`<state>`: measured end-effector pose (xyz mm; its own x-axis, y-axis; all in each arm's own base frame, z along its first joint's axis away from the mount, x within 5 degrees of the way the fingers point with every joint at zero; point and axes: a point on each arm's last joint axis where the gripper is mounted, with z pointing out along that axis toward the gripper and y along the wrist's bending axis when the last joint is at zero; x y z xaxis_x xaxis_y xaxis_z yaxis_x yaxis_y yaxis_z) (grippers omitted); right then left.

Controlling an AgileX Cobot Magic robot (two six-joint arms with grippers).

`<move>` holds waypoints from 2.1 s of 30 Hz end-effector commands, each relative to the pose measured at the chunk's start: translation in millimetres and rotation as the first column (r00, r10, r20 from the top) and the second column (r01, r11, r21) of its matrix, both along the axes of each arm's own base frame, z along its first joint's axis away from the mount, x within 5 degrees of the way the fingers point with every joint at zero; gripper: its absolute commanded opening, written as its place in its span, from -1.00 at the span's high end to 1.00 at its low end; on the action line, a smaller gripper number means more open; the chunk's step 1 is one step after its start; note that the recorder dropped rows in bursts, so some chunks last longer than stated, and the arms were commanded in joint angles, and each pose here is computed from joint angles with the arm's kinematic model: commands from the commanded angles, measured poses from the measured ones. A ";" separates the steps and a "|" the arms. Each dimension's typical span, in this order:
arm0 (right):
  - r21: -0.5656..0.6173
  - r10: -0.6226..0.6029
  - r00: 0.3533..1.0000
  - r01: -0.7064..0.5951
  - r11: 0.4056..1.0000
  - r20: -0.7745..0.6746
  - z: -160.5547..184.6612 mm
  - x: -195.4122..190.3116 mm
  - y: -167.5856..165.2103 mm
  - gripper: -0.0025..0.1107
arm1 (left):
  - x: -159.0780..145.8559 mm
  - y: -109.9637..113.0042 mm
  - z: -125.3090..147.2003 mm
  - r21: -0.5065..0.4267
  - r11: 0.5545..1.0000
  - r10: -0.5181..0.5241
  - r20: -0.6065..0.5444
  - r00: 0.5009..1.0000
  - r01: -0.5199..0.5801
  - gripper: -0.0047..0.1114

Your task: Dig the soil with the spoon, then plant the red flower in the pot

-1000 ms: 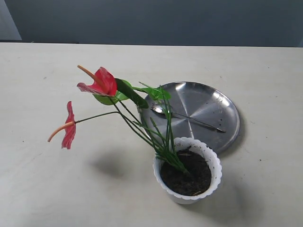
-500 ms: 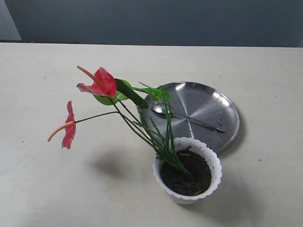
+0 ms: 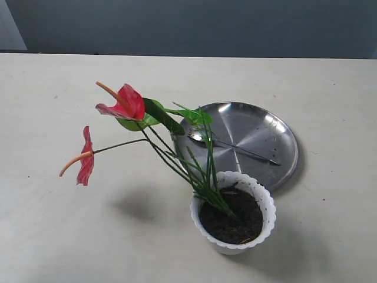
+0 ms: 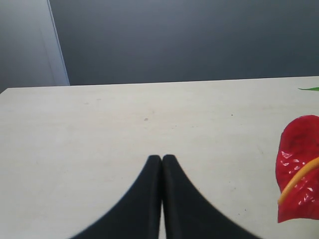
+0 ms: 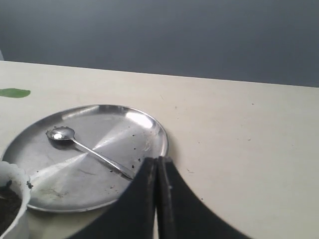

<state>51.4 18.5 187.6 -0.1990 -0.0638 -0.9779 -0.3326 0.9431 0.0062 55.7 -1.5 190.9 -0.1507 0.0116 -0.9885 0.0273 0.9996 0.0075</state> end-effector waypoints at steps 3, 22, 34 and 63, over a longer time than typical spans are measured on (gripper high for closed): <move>-0.010 -0.014 1.000 0.014 1.000 0.002 -1.5 0.1 -0.9 0.97 | -0.2 -0.3 1.2 -0.001 1.000 -0.006 0.006 1.000 0.006 0.91; -0.005 -0.038 0.999 0.038 0.999 -0.005 -2.0 0.3 -2.0 0.97 | -0.2 -0.3 1.2 -0.001 1.000 -0.006 0.006 1.000 0.006 0.91; -0.005 -0.038 0.999 0.038 0.999 -0.005 -2.0 0.3 -2.0 0.97 | -0.2 -0.3 1.2 -0.001 1.000 -0.006 0.006 1.000 0.006 0.91; -0.001 -0.038 0.999 0.038 0.999 -0.007 -2.0 0.3 -2.0 0.97 | -0.2 -0.3 1.2 -0.001 1.000 -0.006 0.006 1.000 0.006 0.91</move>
